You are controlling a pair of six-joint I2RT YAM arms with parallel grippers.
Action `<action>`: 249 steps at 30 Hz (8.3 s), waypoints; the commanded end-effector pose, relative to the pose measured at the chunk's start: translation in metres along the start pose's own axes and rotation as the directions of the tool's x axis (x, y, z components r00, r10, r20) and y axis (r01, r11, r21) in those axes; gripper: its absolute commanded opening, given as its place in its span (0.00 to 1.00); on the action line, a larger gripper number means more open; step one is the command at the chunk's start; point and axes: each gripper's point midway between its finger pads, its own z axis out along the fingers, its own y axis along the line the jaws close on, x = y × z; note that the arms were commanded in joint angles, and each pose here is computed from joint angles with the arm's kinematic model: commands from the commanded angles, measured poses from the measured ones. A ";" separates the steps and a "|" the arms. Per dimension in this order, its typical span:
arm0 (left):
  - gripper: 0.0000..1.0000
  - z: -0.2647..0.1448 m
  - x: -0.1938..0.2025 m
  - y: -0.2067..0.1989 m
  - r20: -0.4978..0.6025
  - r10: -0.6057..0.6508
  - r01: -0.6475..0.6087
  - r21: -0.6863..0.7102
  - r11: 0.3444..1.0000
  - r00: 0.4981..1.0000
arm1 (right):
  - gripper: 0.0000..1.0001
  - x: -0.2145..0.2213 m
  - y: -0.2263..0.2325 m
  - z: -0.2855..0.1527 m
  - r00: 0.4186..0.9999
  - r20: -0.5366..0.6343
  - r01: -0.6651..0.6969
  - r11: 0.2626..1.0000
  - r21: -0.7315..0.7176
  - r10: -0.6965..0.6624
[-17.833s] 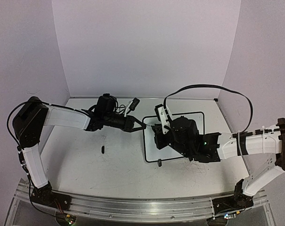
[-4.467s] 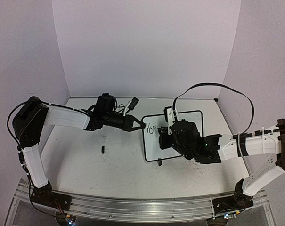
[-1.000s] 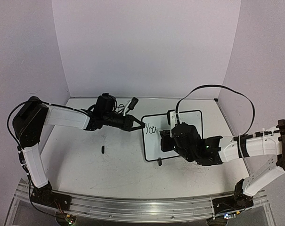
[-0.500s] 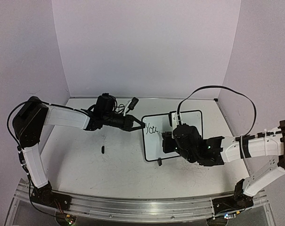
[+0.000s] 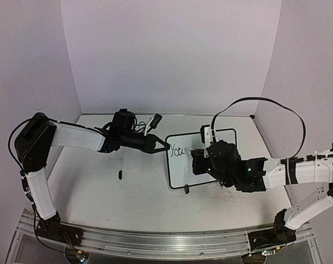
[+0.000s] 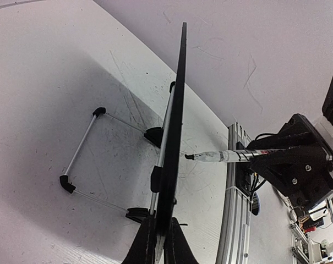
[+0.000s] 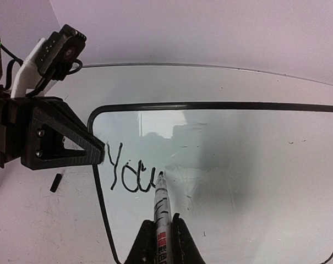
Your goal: Write a sentence on the whiteboard
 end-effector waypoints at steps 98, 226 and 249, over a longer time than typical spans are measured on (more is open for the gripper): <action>0.00 -0.014 -0.006 0.011 0.068 -0.011 0.020 -0.126 0.992 0.998 | 0.00 -0.015 -0.004 -0.009 0.998 0.025 0.066 0.998 -0.004 -0.066; 0.00 -0.012 -0.004 0.006 0.051 -0.009 0.013 -0.094 0.996 0.999 | 0.00 -0.004 -0.010 0.009 1.000 0.004 -0.008 0.999 -0.036 0.008; 0.00 -0.012 -0.004 0.006 0.050 -0.005 0.010 -0.094 0.996 0.999 | 0.00 -0.008 -0.032 0.010 0.998 0.035 -0.050 0.995 0.089 0.047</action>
